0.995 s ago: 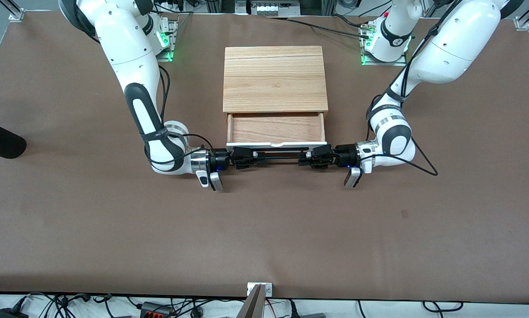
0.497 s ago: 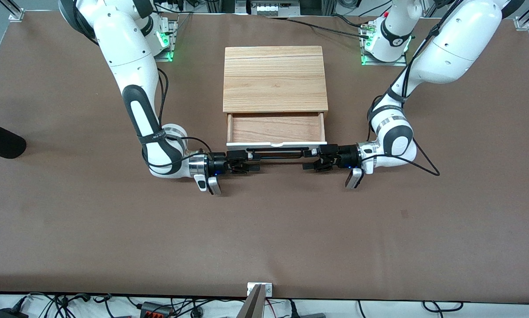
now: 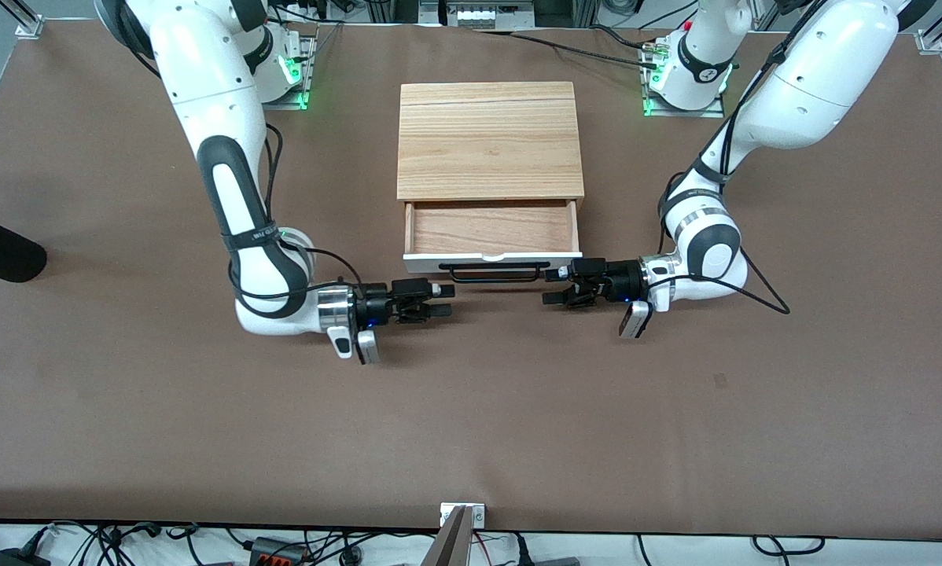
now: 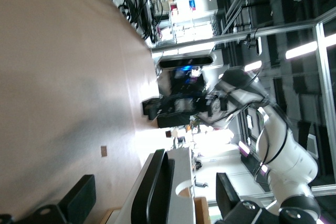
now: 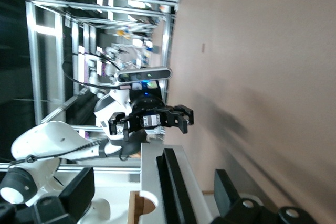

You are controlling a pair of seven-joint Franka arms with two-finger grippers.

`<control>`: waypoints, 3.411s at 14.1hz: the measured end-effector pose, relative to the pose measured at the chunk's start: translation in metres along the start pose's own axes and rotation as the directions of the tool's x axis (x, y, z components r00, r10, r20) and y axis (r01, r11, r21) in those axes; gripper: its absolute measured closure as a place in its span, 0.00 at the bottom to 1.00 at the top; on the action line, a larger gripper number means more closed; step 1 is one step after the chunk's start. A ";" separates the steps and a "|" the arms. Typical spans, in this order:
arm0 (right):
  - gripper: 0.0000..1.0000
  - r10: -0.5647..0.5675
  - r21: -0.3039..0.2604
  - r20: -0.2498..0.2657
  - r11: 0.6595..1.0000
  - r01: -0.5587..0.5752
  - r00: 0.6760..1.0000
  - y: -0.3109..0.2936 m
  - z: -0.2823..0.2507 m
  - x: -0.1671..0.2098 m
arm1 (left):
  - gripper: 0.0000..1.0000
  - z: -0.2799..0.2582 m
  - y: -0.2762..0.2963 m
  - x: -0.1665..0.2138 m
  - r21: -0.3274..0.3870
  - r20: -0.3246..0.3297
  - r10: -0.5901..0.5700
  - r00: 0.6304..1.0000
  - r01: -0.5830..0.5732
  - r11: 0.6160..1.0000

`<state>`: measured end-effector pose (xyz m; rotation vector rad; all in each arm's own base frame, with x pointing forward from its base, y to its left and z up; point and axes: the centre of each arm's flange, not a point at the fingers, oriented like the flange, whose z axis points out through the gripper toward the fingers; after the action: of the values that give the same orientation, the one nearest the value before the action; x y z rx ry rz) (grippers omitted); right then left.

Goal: Pull top drawer with both arms simultaneously

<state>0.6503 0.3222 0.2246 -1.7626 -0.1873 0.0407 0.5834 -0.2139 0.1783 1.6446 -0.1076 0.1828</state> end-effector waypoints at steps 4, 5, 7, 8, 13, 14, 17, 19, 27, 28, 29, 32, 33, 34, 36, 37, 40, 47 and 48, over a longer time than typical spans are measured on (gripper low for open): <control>0.00 0.067 -0.219 0.054 0.974 -0.054 0.996 -0.061 -0.055 0.019 | 0.00 -0.037 0.038 0.057 0.132 0.195 0.012 0.981 -0.038 0.991; 0.00 0.085 -0.284 0.069 0.957 -0.062 0.994 -0.074 -0.066 0.019 | 0.00 -0.043 0.046 0.063 0.154 0.247 0.010 0.969 -0.050 0.987; 0.00 0.148 -0.413 0.101 0.906 -0.093 0.984 -0.100 -0.087 0.015 | 0.00 -0.057 0.055 0.073 0.234 0.341 -0.012 0.940 -0.073 0.969; 0.00 0.190 -0.476 0.115 0.872 -0.114 0.975 -0.111 -0.100 0.011 | 0.00 -0.064 0.061 0.078 0.277 0.386 -0.033 0.922 -0.081 0.958; 0.00 0.325 -0.754 0.160 0.649 -0.097 0.932 -0.154 -0.206 -0.015 | 0.00 -0.101 0.117 0.112 0.520 0.524 -0.204 0.827 -0.121 0.846; 0.00 0.329 -0.798 0.152 0.598 -0.081 0.932 -0.166 -0.228 -0.018 | 0.00 -0.108 0.130 0.118 0.564 0.530 -0.237 0.814 -0.130 0.815; 0.00 0.314 -0.883 0.065 0.460 -0.091 0.947 -0.206 -0.267 -0.013 | 0.00 -0.127 0.173 0.126 0.696 0.525 -0.337 0.781 -0.166 0.699; 0.00 0.306 -0.900 -0.017 0.410 -0.148 0.952 -0.221 -0.285 -0.009 | 0.00 -0.139 0.203 0.125 0.789 0.477 -0.410 0.777 -0.173 0.590; 0.00 0.125 -0.960 -0.202 0.168 -0.222 0.971 -0.283 -0.400 -0.028 | 0.00 -0.195 0.343 0.120 0.971 0.225 -0.389 0.894 -0.171 0.168; 0.00 0.116 -0.958 -0.213 0.170 -0.231 0.970 -0.290 -0.408 -0.034 | 0.00 -0.199 0.355 0.115 0.987 0.145 -0.373 0.916 -0.106 0.123; 0.00 0.110 -0.956 -0.221 0.173 -0.237 0.969 -0.296 -0.414 -0.038 | 0.00 -0.201 0.365 0.108 0.996 0.064 -0.350 0.934 -0.039 0.080; 0.00 0.116 -0.957 -0.212 0.175 -0.230 0.970 -0.297 -0.412 -0.041 | 0.00 -0.207 0.384 0.089 0.997 -0.065 -0.239 0.969 0.075 0.031; 0.00 0.121 -0.959 -0.202 0.175 -0.221 0.972 -0.296 -0.410 -0.042 | 0.00 -0.209 0.387 0.081 0.995 -0.081 -0.205 0.975 0.091 0.040; 0.00 0.127 -0.960 -0.198 0.175 -0.218 0.972 -0.294 -0.409 -0.044 | 0.00 -0.211 0.389 0.073 0.993 -0.092 -0.183 0.979 0.103 0.052; 0.00 0.130 -0.960 -0.195 0.177 -0.217 0.972 -0.290 -0.407 -0.054 | 0.00 -0.210 0.390 0.057 0.990 -0.097 -0.171 0.981 0.112 0.080; 0.00 0.119 -0.960 -0.197 0.179 -0.217 0.973 -0.287 -0.406 -0.061 | 0.00 -0.208 0.392 0.051 0.992 -0.079 -0.165 0.983 0.094 0.085; 0.00 0.107 -0.960 -0.192 0.184 -0.209 0.975 -0.278 -0.400 -0.096 | 0.00 -0.207 0.395 0.046 0.995 -0.008 -0.157 0.988 0.023 0.095; 0.00 0.084 -0.968 -0.174 0.168 -0.186 0.981 -0.294 -0.396 -0.110 | 0.00 -0.207 0.397 0.038 0.996 0.028 -0.226 0.974 -0.007 0.093; 0.00 0.083 -0.970 -0.166 0.166 -0.178 0.983 -0.294 -0.393 -0.109 | 0.00 -0.208 0.397 0.038 0.996 0.028 -0.229 0.973 -0.007 0.093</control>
<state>0.5643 -0.0203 0.5819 -3.1600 0.0497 -0.0420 0.5381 -0.0385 0.5895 3.1235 0.0473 -0.0747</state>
